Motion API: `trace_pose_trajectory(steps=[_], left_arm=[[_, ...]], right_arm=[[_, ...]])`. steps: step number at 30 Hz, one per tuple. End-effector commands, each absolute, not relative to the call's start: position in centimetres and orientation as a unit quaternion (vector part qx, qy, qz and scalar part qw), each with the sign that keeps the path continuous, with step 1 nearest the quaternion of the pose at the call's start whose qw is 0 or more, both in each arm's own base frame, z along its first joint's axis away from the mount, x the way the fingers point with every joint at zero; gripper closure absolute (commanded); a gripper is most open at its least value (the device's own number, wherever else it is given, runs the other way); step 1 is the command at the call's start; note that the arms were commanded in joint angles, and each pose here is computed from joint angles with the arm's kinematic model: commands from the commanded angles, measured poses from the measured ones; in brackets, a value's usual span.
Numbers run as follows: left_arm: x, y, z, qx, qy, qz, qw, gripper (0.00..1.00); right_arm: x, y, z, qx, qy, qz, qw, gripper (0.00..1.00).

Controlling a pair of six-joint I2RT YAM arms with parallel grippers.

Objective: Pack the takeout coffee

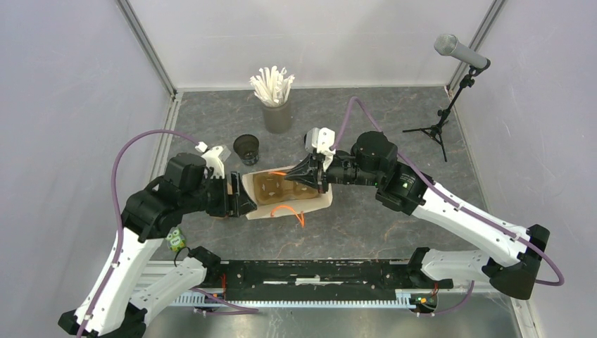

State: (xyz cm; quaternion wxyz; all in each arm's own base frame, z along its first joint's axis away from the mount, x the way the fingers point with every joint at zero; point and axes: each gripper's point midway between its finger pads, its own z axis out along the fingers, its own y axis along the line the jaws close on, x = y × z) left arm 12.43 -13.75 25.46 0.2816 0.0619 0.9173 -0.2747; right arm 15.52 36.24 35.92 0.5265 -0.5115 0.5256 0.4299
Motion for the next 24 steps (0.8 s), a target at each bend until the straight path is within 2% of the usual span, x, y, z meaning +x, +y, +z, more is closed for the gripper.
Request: trace_pose_trajectory(steps=[1, 7, 11, 15, 20, 24], left_arm=[[13.3, -13.6, 26.0, 0.023, 0.917, -0.271, 0.293, 0.28], [14.7, -12.9, 25.2, -0.005, 0.923, -0.238, 0.302, 0.30], [16.6, -12.9, 26.3, -0.004, 0.914, -0.228, 0.337, 0.37], [17.2, -13.6, 26.4, 0.007, 0.915, -0.230, 0.330, 0.50], [17.5, -13.9, 26.8, 0.021, 0.911, -0.235, 0.338, 0.51], [17.9, -14.2, 27.4, 0.023, 0.905, -0.244, 0.348, 0.57]], right_arm=[[17.1, 36.3, 39.2, -0.462, 0.525, 0.425, 0.575, 1.00], [17.8, 36.2, 39.2, -0.450, 0.535, 0.416, 0.582, 1.00], [18.2, 36.0, 39.1, -0.444, 0.543, 0.408, 0.585, 1.00], [19.1, 35.7, 39.1, -0.428, 0.559, 0.392, 0.593, 1.00], [19.7, 35.4, 39.4, -0.415, 0.567, 0.384, 0.599, 1.00], [20.2, 34.9, 39.4, -0.393, 0.583, 0.378, 0.602, 1.00]])
